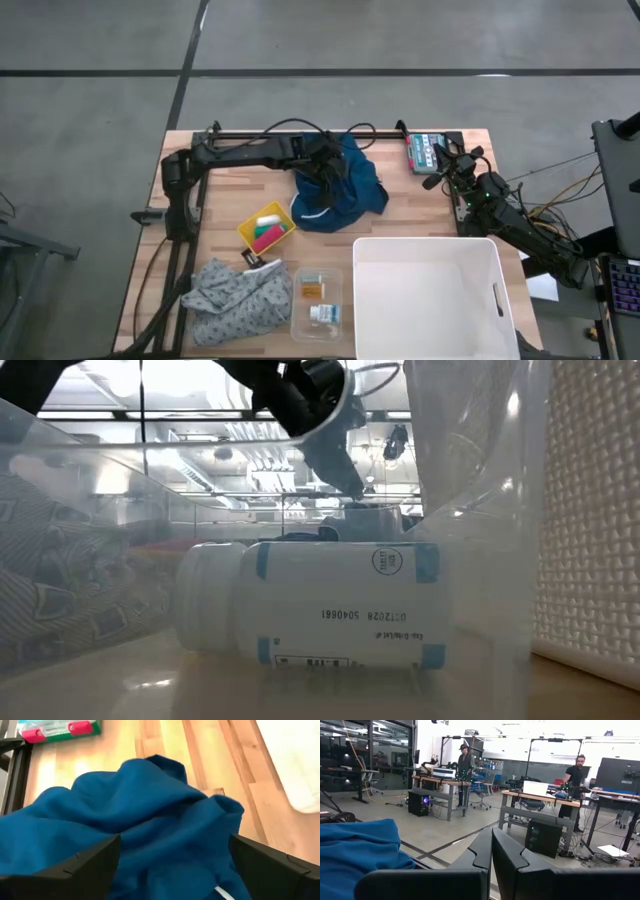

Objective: Pick & Place Medicine items
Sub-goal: Put the blue patient gown into the white laundry bin

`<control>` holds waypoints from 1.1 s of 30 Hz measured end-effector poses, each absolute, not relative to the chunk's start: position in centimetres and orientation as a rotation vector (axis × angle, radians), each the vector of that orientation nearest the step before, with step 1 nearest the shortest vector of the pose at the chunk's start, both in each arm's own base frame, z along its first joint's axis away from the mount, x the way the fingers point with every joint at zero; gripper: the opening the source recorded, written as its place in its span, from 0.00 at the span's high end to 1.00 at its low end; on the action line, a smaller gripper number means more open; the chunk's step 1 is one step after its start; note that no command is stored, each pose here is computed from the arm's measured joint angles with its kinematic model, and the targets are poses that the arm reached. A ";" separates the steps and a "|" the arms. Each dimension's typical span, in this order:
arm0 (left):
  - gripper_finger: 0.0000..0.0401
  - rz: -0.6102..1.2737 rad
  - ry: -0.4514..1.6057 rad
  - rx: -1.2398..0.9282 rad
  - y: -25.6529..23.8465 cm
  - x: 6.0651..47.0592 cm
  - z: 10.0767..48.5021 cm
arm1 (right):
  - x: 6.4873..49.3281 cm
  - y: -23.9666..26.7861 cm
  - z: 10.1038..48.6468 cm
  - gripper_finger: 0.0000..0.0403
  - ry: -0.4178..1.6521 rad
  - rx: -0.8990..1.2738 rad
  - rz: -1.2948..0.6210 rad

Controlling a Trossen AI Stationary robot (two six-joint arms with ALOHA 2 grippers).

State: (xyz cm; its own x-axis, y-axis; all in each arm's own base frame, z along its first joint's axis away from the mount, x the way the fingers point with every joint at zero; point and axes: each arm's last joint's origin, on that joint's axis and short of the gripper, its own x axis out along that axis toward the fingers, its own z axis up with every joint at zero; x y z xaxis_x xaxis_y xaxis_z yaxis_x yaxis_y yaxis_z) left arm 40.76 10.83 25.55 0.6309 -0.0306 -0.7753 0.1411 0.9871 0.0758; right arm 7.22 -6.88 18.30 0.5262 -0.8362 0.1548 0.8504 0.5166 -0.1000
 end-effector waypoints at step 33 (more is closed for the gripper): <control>0.11 -0.045 0.751 0.115 12.4 39.9 19.7 | 7.2 -6.9 18.3 0.98 -0.091 -0.171 -1.014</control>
State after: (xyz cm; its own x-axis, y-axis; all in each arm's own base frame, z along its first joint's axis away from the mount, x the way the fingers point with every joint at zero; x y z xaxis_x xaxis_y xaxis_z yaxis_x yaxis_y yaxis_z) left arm 39.90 12.39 19.68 0.7307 0.0002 -0.6827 0.0822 0.9927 0.0882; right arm 7.22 -6.88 18.30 0.5259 -0.8364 0.1548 0.8506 0.5163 -0.0999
